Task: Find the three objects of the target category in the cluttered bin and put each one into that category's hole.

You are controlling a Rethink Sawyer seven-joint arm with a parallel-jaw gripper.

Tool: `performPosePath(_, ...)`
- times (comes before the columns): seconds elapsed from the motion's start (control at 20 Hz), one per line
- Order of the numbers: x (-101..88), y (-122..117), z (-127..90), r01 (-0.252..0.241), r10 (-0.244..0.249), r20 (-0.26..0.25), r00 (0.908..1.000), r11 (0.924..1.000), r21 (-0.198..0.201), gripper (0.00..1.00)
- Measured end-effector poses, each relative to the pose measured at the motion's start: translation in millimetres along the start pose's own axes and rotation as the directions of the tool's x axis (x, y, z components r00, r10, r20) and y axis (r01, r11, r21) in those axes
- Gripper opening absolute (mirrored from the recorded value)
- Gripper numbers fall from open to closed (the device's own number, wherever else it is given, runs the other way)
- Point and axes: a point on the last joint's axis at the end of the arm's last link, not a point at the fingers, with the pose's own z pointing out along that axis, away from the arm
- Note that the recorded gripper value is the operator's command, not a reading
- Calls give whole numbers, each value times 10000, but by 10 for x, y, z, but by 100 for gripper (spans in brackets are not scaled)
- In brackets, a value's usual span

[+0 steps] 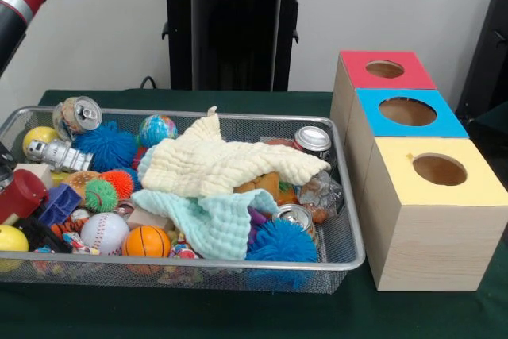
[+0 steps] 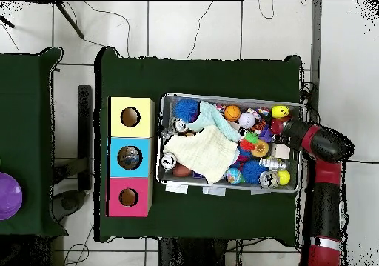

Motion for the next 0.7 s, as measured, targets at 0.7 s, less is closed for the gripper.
performPosePath(0.7, -9, -12, -6, -234, 234, 93, 9997, 9997, -20, 0)
